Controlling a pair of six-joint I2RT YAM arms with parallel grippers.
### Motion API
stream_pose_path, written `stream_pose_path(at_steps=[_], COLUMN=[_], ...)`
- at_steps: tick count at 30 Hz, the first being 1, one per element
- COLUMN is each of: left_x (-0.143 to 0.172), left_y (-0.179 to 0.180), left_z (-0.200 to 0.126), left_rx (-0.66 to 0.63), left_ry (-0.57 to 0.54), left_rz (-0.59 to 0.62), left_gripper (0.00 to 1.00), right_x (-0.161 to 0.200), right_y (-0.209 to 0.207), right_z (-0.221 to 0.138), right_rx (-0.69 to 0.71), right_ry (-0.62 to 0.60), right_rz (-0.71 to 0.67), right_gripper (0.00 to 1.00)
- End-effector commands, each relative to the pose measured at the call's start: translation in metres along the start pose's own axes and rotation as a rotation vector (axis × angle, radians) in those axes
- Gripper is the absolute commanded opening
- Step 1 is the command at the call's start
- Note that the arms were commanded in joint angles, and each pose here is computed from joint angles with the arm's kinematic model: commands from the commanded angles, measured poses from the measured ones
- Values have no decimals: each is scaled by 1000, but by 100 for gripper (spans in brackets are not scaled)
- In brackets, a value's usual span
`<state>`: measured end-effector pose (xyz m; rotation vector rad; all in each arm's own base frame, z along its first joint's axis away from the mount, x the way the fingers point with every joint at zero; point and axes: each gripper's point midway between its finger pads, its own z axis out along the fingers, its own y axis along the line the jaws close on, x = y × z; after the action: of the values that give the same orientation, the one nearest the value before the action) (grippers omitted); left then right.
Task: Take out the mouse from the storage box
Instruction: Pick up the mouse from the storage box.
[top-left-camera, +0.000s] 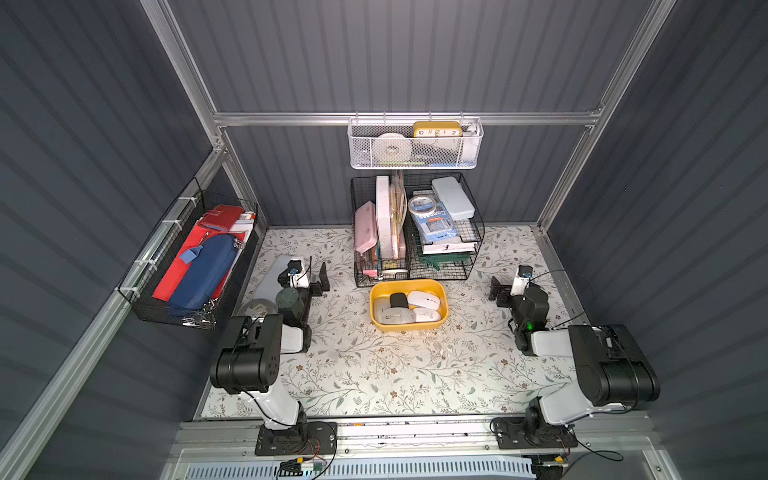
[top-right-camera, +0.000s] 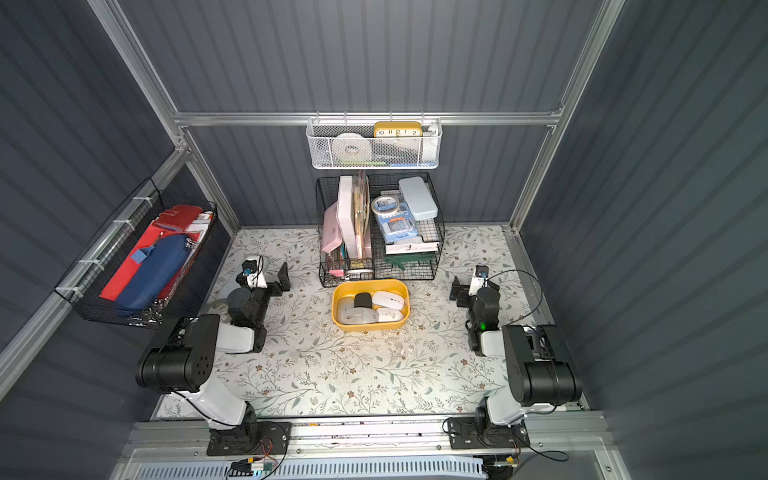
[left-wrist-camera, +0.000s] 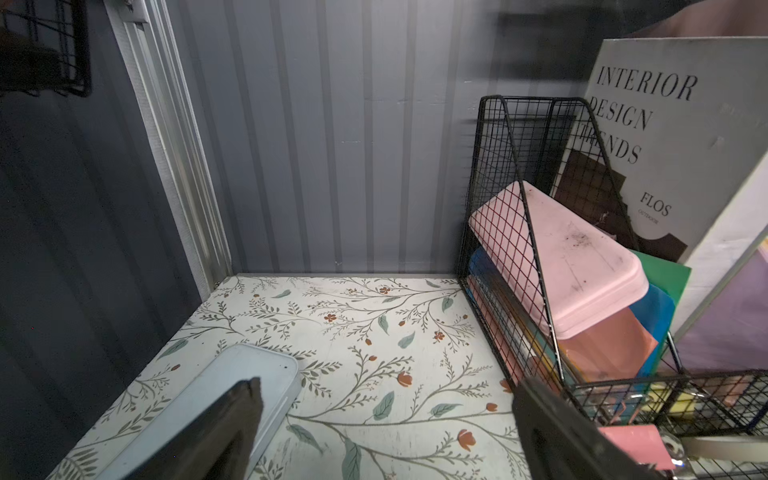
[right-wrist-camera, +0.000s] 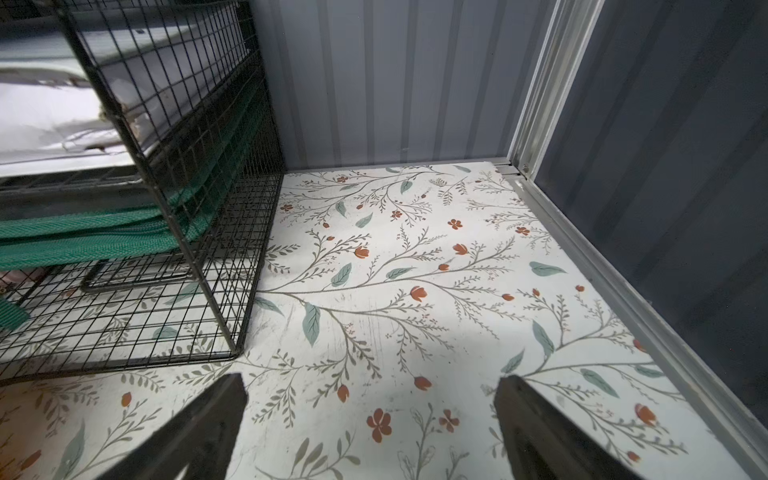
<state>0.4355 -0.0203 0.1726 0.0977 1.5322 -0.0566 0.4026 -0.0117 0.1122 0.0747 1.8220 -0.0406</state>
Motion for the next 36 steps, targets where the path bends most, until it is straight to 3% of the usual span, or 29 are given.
stream_pose_path(at_steps=[1,21,24,26,30,32,34,36], left_x=[-3,-3,-6,-13,-73,-113,-145,-207], left_y=[4,4,13,15,30,34,32,17], left_z=[4,5,5,12,50,63,73,83], left_rx=[-11,-10,-58,-63,-129,-148,-140,-39], left_ry=[-8,-6,-11,41,167,193,242,159], left_rz=[-9,-10,-25,-13,-83,-110,-216,-299], left_gripper=[99,99,99,99,99,99,99,99], right_x=[-4,-4,-4,-4,-27,-44,-66,-83], right_y=[0,0,-5,-4,-41,-32,-26,-10], right_z=[2,2,2,2,-9,-10,-11,-17], right_rx=[-1,0,21,17,259,224,221,149], right_ry=[-12,-13,-8,-9,10,91,95,163], right_rz=[2,1,15,13,66,57,118,200], right_gripper=[99,99,99,99,99,99,99,99])
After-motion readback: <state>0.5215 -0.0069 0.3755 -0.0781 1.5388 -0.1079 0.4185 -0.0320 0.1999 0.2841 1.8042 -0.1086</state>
